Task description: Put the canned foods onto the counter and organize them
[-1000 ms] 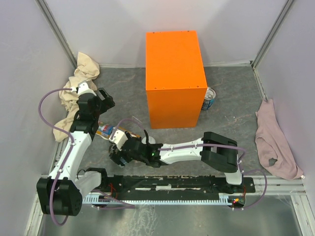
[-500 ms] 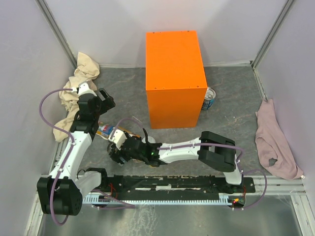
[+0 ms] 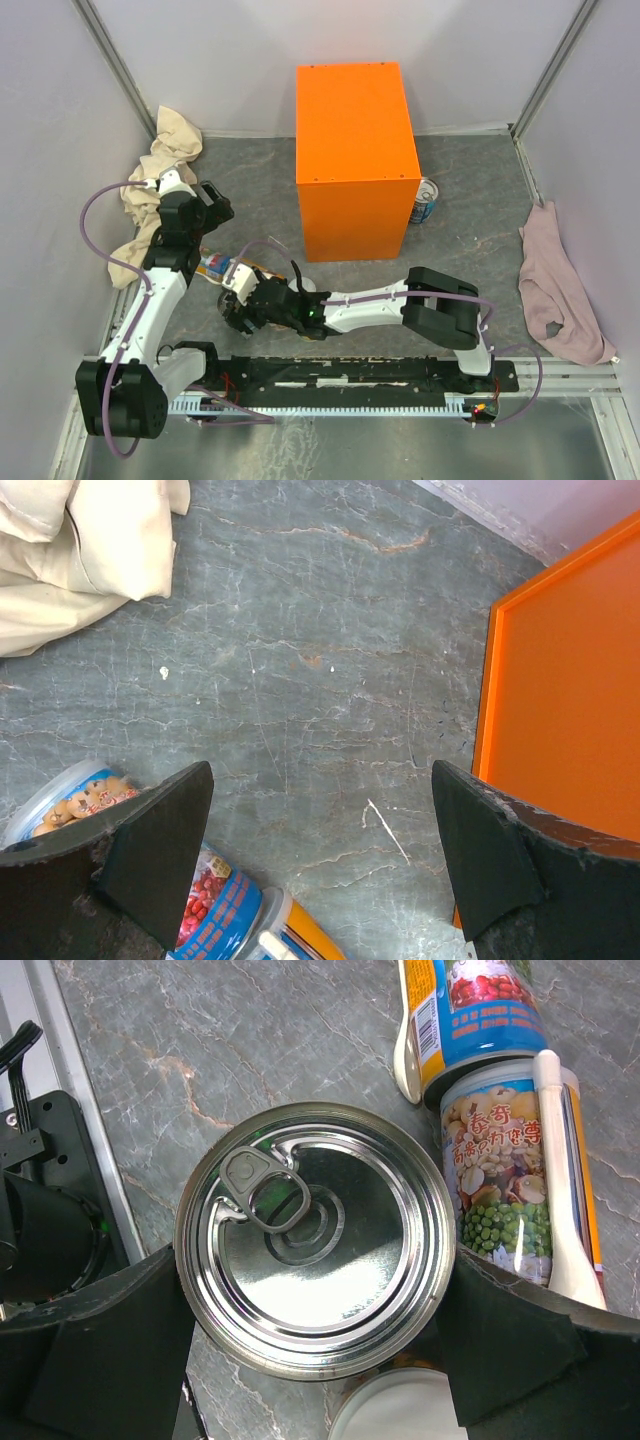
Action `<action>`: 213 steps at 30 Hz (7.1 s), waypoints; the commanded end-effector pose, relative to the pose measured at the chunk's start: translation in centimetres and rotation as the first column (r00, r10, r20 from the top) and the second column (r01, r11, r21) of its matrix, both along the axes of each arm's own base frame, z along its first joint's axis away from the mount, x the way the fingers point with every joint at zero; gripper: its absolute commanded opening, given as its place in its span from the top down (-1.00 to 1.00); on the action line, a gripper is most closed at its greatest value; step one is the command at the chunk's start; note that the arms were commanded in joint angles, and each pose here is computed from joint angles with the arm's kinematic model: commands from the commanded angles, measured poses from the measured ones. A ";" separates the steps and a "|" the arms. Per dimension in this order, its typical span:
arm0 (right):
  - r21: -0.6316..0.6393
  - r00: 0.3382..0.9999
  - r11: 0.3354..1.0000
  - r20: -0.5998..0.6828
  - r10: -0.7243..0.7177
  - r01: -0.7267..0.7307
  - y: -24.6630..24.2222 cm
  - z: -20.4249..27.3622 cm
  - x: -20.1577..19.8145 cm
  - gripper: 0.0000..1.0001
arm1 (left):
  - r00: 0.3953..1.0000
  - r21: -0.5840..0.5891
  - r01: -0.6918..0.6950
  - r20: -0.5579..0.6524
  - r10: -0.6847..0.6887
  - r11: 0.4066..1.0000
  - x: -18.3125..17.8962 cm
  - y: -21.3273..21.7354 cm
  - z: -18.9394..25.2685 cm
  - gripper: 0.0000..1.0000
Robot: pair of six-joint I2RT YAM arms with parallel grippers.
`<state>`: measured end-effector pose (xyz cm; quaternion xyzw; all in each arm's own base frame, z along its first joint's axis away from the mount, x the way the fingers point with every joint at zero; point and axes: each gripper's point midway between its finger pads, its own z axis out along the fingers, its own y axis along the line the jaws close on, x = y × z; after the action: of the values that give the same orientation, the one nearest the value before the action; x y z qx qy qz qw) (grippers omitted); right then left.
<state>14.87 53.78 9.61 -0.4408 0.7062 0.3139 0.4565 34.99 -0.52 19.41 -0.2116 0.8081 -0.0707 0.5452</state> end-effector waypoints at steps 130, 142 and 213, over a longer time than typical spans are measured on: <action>0.538 0.902 0.831 0.273 -0.333 0.144 -17.3 43.9 7.5 0.98 | 0.999 -0.008 -0.007 0.043 0.007 1.000 0.4 0.2 0.2 -0.90; 0.584 0.888 0.801 0.290 -0.357 0.131 -18.4 46.7 8.0 0.98 | 0.999 -0.010 -0.005 0.043 0.006 1.000 0.4 0.1 0.1 -0.90; 0.407 0.759 0.735 0.137 -0.636 0.542 -21.0 39.0 30.7 0.31 | 0.993 -0.080 0.090 0.085 -0.083 0.993 0.7 -2.0 1.2 -0.90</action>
<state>44.18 33.44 44.89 -0.1758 0.7185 0.1947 0.6442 35.14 -2.03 19.16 -0.1884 0.8083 -0.1090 0.5471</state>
